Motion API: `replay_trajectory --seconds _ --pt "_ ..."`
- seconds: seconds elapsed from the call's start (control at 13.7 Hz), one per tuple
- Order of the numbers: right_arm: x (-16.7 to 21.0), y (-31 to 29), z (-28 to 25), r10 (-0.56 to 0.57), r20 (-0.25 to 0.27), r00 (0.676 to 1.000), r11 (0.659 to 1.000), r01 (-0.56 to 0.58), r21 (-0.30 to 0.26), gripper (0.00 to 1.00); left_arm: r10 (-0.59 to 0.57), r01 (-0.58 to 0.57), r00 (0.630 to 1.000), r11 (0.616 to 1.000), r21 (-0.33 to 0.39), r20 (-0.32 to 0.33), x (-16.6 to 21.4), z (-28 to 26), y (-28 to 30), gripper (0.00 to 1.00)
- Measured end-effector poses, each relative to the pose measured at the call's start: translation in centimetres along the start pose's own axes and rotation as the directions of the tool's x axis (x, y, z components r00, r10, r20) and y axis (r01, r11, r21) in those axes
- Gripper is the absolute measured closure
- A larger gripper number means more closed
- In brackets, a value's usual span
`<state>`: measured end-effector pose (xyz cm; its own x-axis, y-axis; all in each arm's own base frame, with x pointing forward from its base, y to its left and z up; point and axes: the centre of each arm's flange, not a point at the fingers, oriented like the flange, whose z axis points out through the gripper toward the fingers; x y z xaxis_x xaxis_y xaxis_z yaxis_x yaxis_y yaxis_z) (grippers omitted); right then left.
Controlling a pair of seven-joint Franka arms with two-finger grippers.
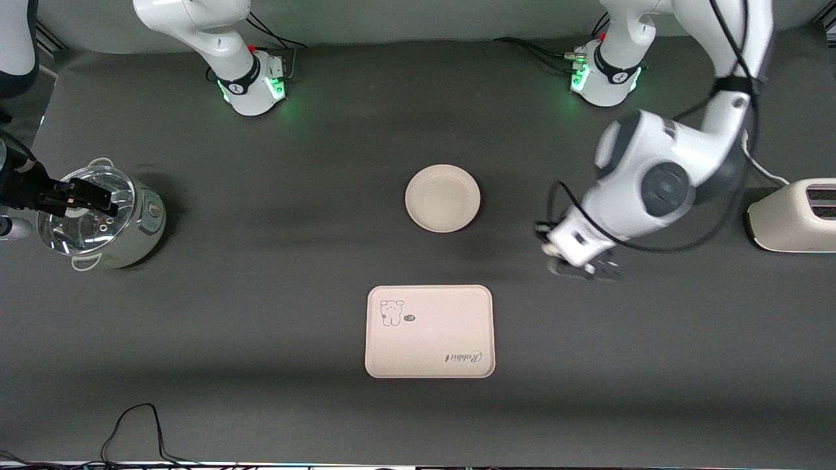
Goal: Place bun in plate and plate on tray
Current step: 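Carry the bun with the left gripper over the white plate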
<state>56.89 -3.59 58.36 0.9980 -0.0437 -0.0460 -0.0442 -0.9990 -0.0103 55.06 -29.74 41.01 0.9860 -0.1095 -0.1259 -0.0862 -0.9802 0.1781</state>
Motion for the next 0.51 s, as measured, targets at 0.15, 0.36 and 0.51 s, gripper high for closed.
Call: replay_trajectory --seconds 0.15,0.36,0.51 --pt "0.0 0.0 0.0 0.001 0.0 1.0 1.0 -0.001 0.0 0.0 0.014 -0.014 1.0 1.0 -0.005 -0.016 -3.2 1.5 7.1 0.91" --pt "0.0 0.1 0.0 0.002 0.0 1.0 1.0 -0.002 0.0 0.0 -0.002 0.003 0.997 1.0 0.014 -0.075 -6.9 8.1 12.7 0.91" --pt "0.0 0.1 0.0 0.002 0.0 1.0 1.0 -0.002 0.0 0.0 -0.016 0.016 0.996 1.0 0.0 -0.087 -8.6 13.9 13.7 0.91"
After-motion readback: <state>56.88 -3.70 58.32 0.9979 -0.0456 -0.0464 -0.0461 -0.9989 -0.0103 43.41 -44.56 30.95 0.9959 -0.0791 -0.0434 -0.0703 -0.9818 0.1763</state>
